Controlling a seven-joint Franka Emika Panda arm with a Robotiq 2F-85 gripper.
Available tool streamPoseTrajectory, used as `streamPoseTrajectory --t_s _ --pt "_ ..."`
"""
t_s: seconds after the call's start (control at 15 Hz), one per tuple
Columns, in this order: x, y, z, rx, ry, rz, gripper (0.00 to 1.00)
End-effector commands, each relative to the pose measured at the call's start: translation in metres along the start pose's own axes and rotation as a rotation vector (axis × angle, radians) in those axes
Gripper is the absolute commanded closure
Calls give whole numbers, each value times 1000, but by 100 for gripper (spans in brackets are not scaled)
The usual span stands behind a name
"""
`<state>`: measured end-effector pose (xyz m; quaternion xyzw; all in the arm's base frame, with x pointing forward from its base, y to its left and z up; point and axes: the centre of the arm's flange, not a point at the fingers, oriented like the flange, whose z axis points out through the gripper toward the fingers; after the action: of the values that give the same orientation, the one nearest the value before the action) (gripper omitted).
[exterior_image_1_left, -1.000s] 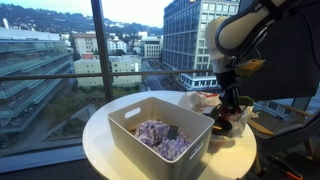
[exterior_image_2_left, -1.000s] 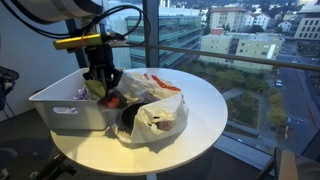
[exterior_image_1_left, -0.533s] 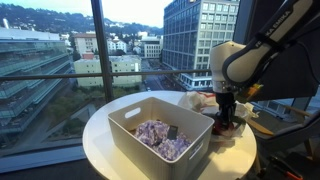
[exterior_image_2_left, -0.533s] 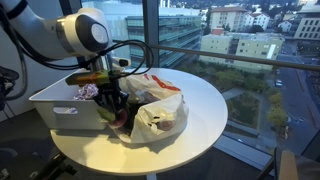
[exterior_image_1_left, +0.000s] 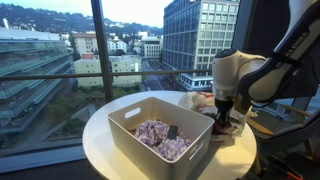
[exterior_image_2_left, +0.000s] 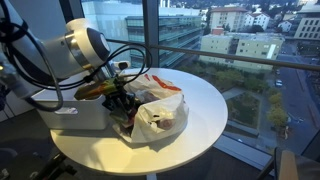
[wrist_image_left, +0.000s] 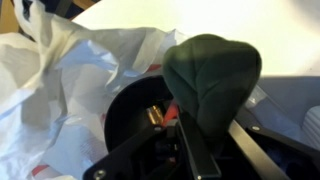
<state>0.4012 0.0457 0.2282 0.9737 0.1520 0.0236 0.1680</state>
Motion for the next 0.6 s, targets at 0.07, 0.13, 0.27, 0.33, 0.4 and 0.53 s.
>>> streamPoseTrajectory --t_s 0.07,0.13,0.27,0.33,0.4,0.53 --pt "2 -4 21 -30 84 18 93" --pt "2 -5 25 -34 93 18 93" --pt "2 -9 34 -45 110 11 93" --pt "3 -11 38 -59 118 5 93" --pt "5 -12 40 -72 130 1 93" --pt "8 -10 43 -106 146 -9 92"
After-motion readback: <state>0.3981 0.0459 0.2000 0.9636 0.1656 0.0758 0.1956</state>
